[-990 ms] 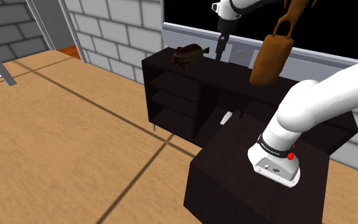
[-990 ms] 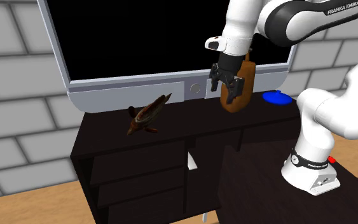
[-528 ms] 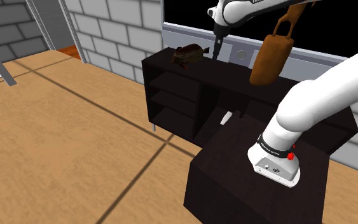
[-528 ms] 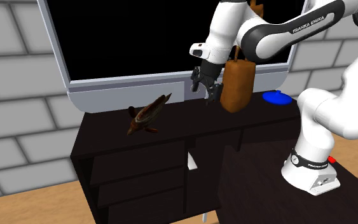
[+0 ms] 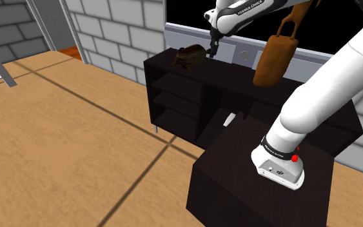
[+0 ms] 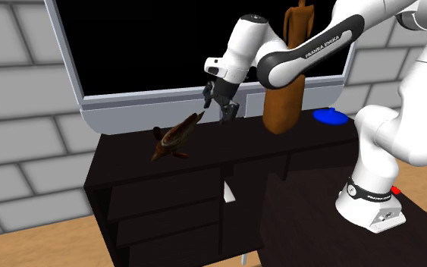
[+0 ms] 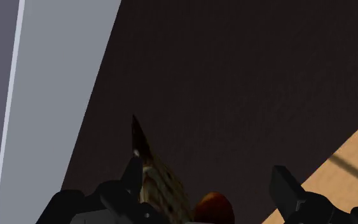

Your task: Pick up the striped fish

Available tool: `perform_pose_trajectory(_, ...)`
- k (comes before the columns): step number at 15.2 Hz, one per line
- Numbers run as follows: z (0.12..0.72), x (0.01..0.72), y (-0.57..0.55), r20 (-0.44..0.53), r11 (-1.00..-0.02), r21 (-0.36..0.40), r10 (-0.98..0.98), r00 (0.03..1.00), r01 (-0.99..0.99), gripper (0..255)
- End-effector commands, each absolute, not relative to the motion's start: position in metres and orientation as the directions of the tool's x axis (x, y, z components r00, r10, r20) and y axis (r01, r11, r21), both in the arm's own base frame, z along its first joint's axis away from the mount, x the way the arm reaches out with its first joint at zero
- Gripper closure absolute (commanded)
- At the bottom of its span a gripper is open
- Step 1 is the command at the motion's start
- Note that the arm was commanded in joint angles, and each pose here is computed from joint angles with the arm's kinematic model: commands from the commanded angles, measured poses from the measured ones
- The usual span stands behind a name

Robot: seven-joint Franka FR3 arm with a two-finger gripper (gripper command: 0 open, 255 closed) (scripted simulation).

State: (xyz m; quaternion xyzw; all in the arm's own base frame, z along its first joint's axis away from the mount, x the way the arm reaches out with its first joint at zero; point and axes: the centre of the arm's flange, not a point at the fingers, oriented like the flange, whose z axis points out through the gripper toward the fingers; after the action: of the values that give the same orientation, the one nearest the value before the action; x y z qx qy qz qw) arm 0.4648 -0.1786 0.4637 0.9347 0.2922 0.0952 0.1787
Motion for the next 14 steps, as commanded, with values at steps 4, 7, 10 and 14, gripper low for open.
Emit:
perform_pose_trajectory(4, 0.45, 0.507, -0.213, 0.069, -0.681, 0.47, 0.662, 0.746, 0.561, 0)
perform_pose_trajectory(7, 0.443, 0.516, -0.219, 0.067, -0.664, 0.485, 0.678, 0.732, 0.569, 0)
perform_pose_trajectory(10, 0.427, 0.516, -0.219, 0.067, -0.664, 0.485, 0.678, 0.732, 0.569, 0)
perform_pose_trajectory(14, 0.408, 0.516, -0.219, 0.067, -0.664, 0.485, 0.678, 0.732, 0.569, 0)
